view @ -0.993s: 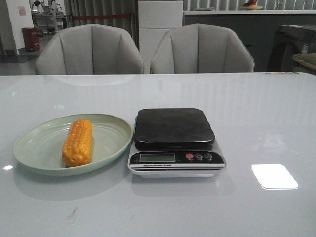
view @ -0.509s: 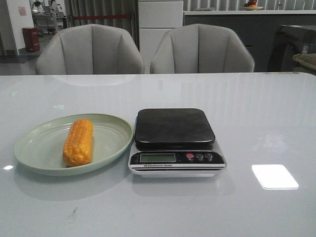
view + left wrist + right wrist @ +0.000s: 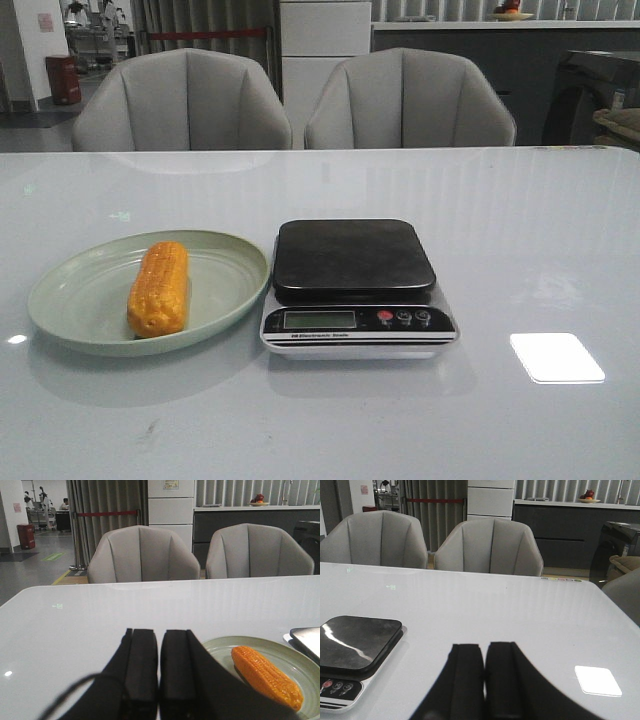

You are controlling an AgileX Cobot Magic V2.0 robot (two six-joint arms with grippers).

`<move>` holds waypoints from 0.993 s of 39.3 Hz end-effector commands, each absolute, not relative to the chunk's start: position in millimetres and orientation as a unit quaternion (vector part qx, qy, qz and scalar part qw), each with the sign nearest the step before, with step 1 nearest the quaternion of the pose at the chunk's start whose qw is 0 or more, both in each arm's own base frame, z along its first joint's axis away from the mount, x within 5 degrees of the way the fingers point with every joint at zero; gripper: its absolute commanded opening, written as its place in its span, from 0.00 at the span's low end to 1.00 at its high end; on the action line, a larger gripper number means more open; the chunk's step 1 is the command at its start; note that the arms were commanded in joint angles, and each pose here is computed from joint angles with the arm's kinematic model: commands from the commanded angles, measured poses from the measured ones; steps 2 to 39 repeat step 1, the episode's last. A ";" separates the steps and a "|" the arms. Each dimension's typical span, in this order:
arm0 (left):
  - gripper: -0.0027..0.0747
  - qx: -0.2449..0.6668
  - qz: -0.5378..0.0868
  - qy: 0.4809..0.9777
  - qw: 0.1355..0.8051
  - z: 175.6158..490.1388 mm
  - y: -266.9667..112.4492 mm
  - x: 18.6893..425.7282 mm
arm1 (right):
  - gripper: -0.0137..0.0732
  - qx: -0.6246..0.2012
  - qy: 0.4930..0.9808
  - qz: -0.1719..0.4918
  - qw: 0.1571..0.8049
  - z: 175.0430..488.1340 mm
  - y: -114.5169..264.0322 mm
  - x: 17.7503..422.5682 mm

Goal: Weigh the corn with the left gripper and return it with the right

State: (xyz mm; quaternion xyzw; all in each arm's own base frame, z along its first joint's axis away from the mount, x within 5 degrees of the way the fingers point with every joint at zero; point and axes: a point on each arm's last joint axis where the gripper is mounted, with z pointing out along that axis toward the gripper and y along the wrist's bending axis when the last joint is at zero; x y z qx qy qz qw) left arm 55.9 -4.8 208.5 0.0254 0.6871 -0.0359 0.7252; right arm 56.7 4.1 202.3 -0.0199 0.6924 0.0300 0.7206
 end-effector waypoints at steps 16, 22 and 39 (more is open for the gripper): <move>0.19 0.024 -0.042 0.663 0.747 205.7 -5.2 55.3 | 0.35 -0.020 0.661 0.023 0.750 206.7 3.2 55.1; 0.19 0.024 -0.042 0.663 0.747 205.7 -5.2 55.3 | 0.35 -0.020 0.661 0.023 0.750 206.7 3.2 55.1; 0.19 0.024 -0.042 0.663 0.747 205.7 -5.2 55.3 | 0.35 -0.020 0.661 0.023 0.750 206.7 3.2 55.1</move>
